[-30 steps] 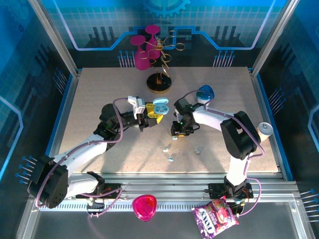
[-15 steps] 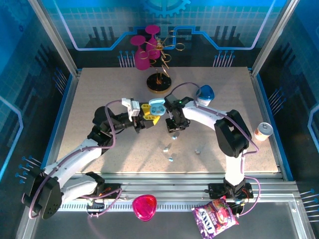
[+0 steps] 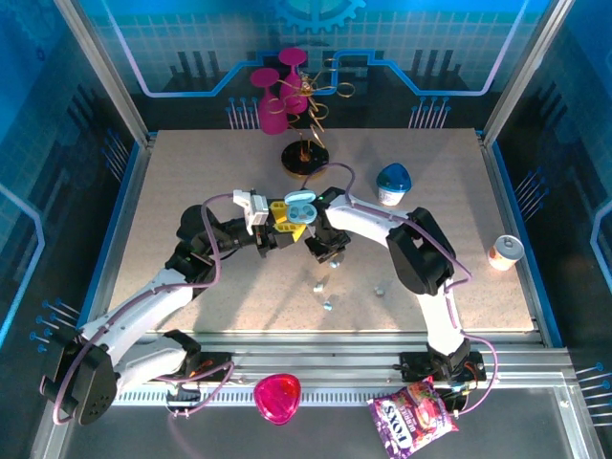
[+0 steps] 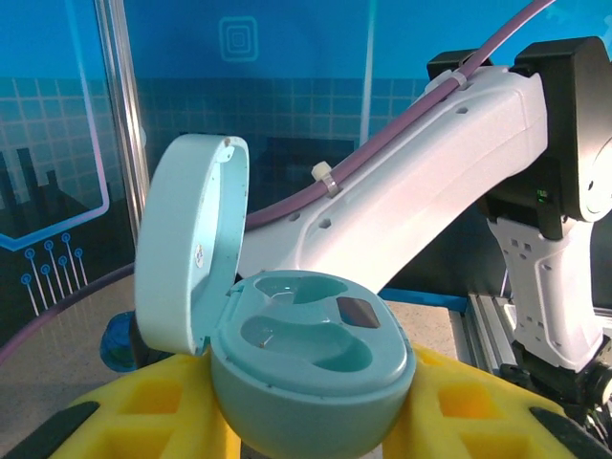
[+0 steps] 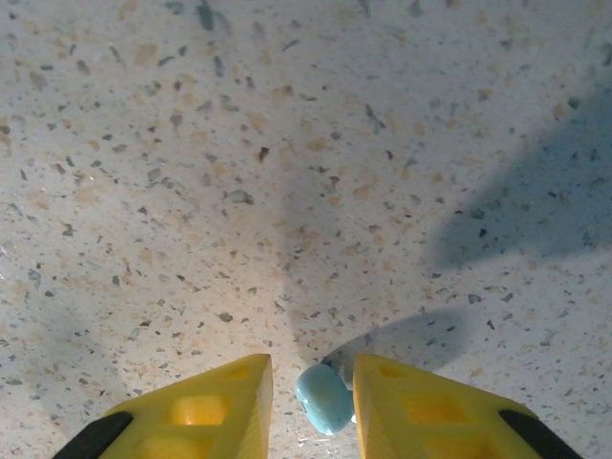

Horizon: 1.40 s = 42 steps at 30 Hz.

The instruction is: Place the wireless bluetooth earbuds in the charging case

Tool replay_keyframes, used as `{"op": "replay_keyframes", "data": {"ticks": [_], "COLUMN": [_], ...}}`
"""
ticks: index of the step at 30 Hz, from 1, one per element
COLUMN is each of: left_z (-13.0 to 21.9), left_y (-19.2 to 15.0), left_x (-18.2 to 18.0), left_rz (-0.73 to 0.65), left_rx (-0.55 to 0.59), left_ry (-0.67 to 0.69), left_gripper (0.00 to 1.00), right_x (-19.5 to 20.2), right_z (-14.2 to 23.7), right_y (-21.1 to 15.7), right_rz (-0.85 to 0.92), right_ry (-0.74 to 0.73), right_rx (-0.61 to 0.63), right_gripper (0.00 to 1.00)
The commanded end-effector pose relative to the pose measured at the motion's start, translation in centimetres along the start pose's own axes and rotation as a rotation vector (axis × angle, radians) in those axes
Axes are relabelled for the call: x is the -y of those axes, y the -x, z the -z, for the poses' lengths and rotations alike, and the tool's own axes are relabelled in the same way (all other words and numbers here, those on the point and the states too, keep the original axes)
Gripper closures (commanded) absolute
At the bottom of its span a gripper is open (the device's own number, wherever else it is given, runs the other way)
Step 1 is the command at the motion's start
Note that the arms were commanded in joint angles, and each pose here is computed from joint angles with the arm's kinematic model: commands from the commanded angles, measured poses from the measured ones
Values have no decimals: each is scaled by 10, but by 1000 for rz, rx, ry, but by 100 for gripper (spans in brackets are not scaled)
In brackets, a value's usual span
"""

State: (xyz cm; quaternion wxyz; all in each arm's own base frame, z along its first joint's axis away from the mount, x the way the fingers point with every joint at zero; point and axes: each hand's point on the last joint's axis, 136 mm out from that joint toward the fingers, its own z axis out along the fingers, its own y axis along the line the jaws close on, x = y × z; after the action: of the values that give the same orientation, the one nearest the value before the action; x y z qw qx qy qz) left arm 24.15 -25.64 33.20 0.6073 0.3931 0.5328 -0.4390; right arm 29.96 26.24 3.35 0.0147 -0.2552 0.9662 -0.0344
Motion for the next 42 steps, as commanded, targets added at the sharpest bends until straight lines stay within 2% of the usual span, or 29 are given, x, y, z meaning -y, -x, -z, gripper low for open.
{"op": "replay_keyframes", "data": {"ticks": [1,10,33,42], "left_z": [4,5,5,5], "left_y": [4,3,2,3], "left_x": [1,1,0,0], "left_rz": [-30,-33,-30,-33], "left_rx": [11,8,3,4], "left_ry": [13,17,21,22], "left_gripper": [73,73,73,73], "right_x": [3,7,6,10], "right_z": [0,-2,-21,-28], "right_y": [-11,-17,-25,-28], "right_rz": [97,178,170,140], "right_ry": [-92,-194,-136,-61], "right_rx": [-75,-140,-190,-195], "right_gripper": [72,73,76,78]}}
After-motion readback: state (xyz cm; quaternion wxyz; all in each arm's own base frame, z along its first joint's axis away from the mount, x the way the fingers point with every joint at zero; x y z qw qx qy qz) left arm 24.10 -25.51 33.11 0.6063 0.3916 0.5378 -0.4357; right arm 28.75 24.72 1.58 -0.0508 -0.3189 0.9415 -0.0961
